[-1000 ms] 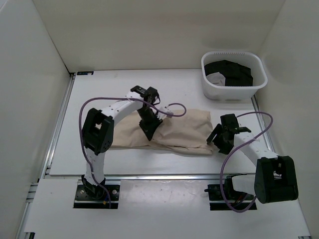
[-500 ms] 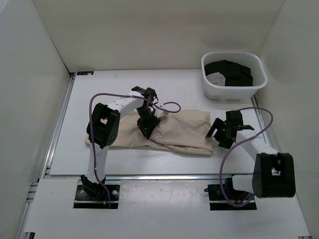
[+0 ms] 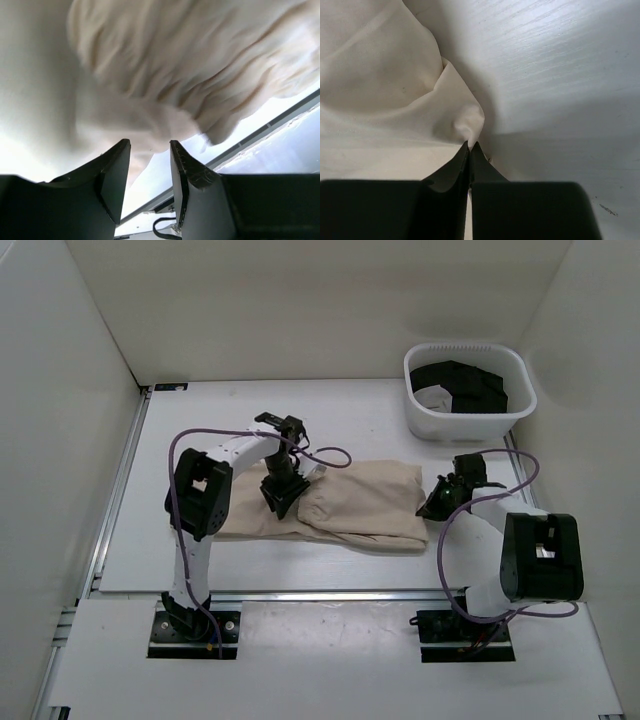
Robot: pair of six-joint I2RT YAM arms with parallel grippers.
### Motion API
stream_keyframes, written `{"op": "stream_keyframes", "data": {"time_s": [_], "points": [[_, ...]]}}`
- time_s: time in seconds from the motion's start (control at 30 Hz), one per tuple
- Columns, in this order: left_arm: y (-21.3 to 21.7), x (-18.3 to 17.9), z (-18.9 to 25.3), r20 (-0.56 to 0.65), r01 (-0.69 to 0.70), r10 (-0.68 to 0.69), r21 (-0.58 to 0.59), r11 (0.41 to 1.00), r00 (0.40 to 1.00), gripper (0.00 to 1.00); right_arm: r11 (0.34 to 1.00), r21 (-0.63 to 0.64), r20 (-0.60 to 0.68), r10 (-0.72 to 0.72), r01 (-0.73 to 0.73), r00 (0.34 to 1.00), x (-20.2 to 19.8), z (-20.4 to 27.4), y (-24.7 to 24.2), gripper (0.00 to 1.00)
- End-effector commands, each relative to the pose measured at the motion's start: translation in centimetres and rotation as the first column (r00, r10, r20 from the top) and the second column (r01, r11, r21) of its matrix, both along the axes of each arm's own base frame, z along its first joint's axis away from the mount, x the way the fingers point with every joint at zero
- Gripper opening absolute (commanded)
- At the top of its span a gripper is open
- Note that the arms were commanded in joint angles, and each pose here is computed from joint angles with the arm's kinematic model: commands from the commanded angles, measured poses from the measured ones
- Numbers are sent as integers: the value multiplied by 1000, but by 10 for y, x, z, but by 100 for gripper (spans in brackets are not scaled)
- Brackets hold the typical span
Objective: Fold and stack the trousers
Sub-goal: Fold the trousers
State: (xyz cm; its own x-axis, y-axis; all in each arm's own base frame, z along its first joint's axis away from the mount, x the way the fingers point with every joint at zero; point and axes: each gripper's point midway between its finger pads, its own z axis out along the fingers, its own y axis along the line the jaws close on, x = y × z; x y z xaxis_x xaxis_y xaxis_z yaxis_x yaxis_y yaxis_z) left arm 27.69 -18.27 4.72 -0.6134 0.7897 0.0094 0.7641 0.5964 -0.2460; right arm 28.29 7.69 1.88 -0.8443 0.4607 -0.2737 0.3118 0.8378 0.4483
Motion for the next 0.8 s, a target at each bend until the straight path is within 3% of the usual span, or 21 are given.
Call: {"op": "stream_keyframes", "data": {"time_s": [0.0,0.2,0.4,0.5,0.53,0.67,0.77], "points": [[9,6,27,53,-17,19,-32,999,998,49,999,23,31,22,-23,999,8,16,-2,0],[30,17,46,97,-89,94,-57,994,991,52,996,-78,29,-38,40,999,7,63,-45,0],[87,24,22,154,-221,205,94,971,967,54,974,-215,-1,-76,74,997,-14,122,-91,0],[98,30,10,179,-270,244,139,953,953,54,938,-330,42,-99,107,994,-11,169,-111,0],[97,29,7,171,-289,264,146,946,949,54,924,-357,124,-98,137,987,1,204,-114,0],[74,39,-3,159,-273,256,96,957,954,54,909,-414,204,38,51,978,14,260,-71,0],[60,41,-15,113,-272,264,64,960,958,54,880,-468,135,166,-84,977,8,257,-18,0]]}}
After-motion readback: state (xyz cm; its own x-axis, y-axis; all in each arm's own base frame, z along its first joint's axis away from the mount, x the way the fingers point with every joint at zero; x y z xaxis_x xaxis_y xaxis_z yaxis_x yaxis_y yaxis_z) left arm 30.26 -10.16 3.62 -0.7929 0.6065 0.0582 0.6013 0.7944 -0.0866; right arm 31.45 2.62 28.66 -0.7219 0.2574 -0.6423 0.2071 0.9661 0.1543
